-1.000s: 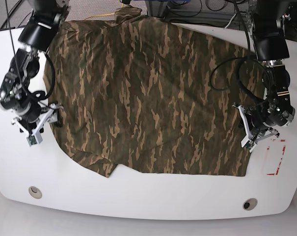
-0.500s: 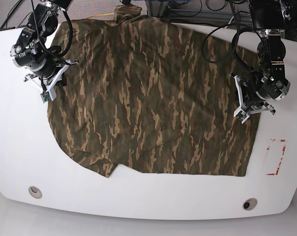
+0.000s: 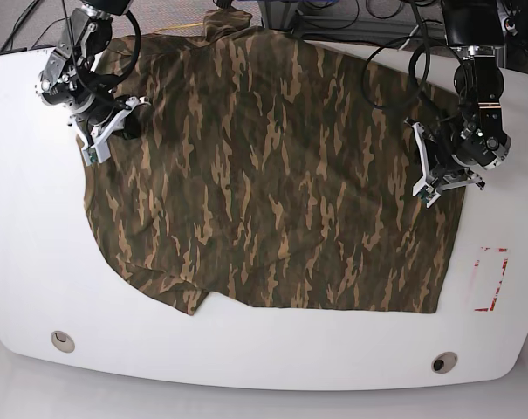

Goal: Layout the t-shirt on the table in an organized manner, then fold the t-shirt properly
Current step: 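Drag both grippers along the shirt sides toward the collar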

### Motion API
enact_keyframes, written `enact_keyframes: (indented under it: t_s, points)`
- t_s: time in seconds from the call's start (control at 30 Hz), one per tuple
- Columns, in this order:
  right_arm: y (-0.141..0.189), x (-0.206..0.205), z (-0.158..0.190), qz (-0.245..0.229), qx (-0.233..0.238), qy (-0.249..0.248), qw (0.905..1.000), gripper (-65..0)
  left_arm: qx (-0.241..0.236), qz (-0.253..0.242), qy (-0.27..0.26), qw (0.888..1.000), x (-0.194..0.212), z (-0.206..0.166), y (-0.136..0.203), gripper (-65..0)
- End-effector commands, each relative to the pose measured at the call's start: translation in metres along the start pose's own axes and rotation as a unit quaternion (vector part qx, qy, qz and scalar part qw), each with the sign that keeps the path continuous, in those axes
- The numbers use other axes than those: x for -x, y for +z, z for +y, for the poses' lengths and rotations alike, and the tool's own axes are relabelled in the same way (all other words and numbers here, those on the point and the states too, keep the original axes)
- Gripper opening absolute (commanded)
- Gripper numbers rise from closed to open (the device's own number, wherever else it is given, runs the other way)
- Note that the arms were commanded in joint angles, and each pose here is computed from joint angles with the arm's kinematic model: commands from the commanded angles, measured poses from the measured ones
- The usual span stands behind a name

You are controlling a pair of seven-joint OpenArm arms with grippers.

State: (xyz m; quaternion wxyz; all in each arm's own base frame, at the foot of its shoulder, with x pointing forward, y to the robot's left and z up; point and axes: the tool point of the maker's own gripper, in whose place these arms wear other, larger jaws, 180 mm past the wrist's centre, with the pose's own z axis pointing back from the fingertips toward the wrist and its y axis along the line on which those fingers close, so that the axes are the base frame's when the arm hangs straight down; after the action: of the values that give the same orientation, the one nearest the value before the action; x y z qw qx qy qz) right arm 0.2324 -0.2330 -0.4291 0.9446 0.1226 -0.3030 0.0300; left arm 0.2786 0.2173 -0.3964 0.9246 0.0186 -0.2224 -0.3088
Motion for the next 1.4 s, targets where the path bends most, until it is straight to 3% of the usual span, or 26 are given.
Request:
enact_keyframes:
  t_s: [0.0,0.3,0.43,0.6,0.93,1.27,1.37]
  points:
    - [-0.005,0.009,-0.017,0.025,0.021,-0.004,0.9995,-64.7,-0.007,-0.004,0.003,1.000,-0.002,0.009,0.002,-54.3]
    - [-0.021,-0.002,-0.054,0.023,0.029,-0.032,0.9988,-64.5,0.009,0.016,0.026,0.999,0.004,0.015,-0.014,-54.3]
    - [-0.027,-0.018,-0.069,0.008,0.030,-0.044,0.9986,-64.4,0.023,0.000,0.042,0.999,-0.003,0.012,-0.025,-54.3]
    - [-0.040,-0.034,-0.073,0.012,0.018,-0.033,0.9992,-64.4,0.035,-0.022,0.058,0.997,-0.011,0.012,-0.036,-54.3]
    - [-0.060,-0.067,-0.077,-0.025,0.002,-0.046,0.9986,-64.4,0.058,-0.026,0.093,0.994,-0.028,0.021,-0.055,-54.3]
    - [-0.073,-0.096,-0.074,-0.045,0.000,-0.027,0.9986,-64.4,0.065,-0.051,0.096,0.992,-0.050,0.018,-0.057,-54.3]
    - [-0.073,-0.096,-0.074,-0.045,0.001,-0.026,0.9987,-64.4,0.068,-0.036,0.093,0.993,-0.046,0.014,-0.058,-54.3]
